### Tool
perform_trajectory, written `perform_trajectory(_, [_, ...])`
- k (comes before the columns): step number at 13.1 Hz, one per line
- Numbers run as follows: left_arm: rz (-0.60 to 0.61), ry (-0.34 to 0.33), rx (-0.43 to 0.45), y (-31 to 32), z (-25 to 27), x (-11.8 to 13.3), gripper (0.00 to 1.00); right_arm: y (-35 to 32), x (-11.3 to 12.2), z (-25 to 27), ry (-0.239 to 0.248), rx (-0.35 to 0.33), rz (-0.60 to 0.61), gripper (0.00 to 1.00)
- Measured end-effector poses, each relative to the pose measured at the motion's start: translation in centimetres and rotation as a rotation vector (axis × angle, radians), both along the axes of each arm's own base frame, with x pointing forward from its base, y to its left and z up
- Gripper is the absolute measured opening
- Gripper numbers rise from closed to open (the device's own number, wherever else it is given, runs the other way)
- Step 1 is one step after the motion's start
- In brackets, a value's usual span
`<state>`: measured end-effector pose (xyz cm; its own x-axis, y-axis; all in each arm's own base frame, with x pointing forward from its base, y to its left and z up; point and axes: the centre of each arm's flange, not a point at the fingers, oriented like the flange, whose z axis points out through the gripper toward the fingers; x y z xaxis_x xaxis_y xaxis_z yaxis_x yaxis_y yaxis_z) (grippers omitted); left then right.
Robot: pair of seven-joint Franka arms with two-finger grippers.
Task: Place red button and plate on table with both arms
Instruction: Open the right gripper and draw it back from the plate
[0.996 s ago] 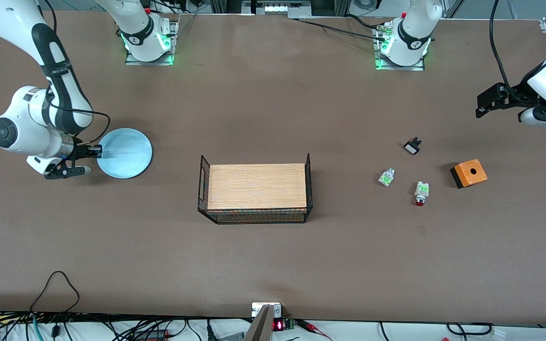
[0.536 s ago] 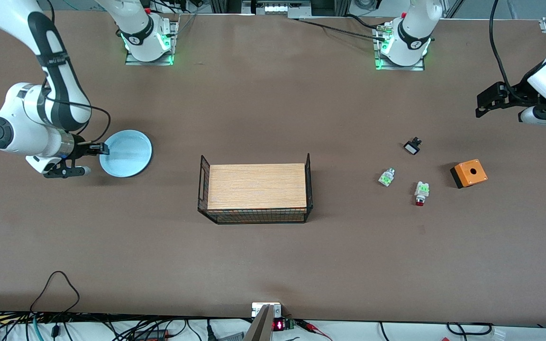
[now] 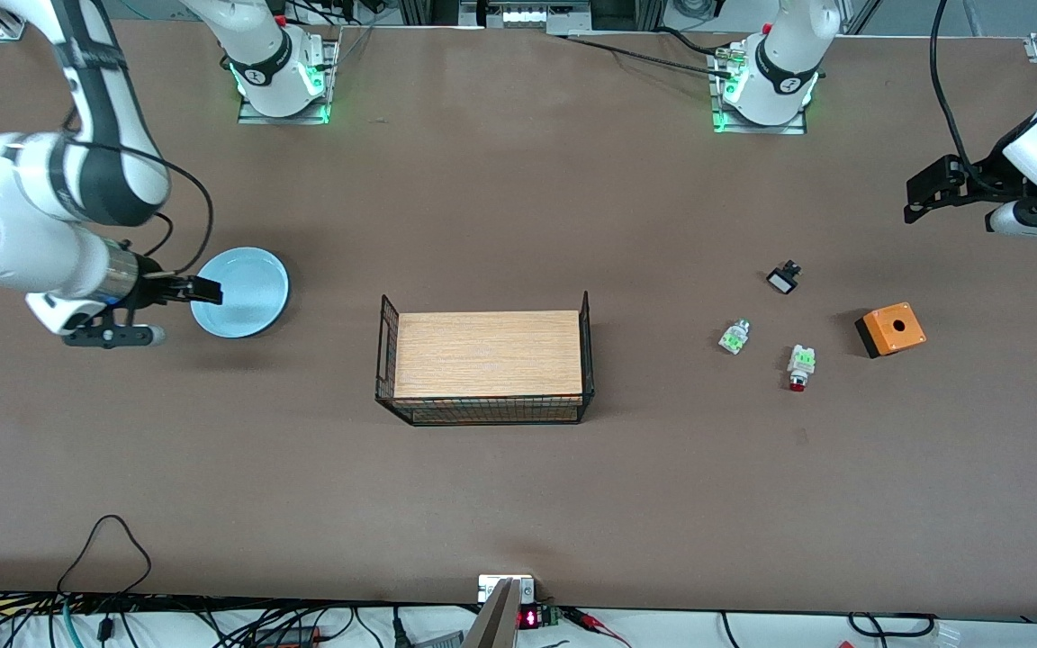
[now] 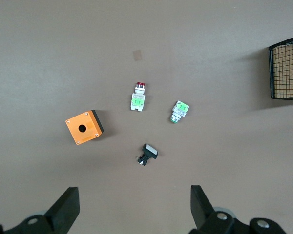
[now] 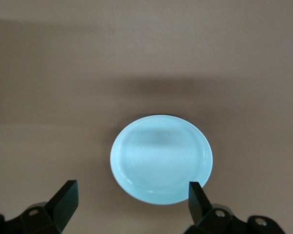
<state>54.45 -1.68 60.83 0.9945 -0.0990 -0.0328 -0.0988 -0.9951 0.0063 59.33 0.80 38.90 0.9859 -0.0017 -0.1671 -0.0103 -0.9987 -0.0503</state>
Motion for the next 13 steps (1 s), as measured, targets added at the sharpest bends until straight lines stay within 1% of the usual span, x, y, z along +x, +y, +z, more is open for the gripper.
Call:
perform_trajectory(1, [0.000, 0.000, 0.000, 0.0, 0.0, 0.0, 1.00, 0.4, 0.6, 3.4, 0.001, -0.001, -0.011, 1.00])
perform_trajectory(3, [0.000, 0.000, 0.000, 0.0, 0.0, 0.0, 1.00, 1.1, 0.8, 10.1, -0.001, -0.006, -0.034, 1.00])
perform_trajectory(6, [0.000, 0.000, 0.000, 0.0, 0.0, 0.0, 1.00, 1.2, 0.4, 16.9, -0.020, -0.009, -0.043, 1.00])
perform_trajectory(8, [0.000, -0.001, 0.000, 0.0, 0.0, 0.0, 1.00, 1.0, 0.4, 19.0, -0.039, -0.030, -0.041, 1.00])
perform_trajectory(10, [0.000, -0.001, 0.000, 0.0, 0.0, 0.0, 1.00, 0.4, 0.4, 19.8, -0.052, -0.052, -0.045, 1.00])
perform_trajectory(13, [0.000, -0.004, 0.000, 0.0, 0.2, 0.0, 1.00, -1.3, 0.4, 18.5, -0.039, -0.060, -0.034, 1.00])
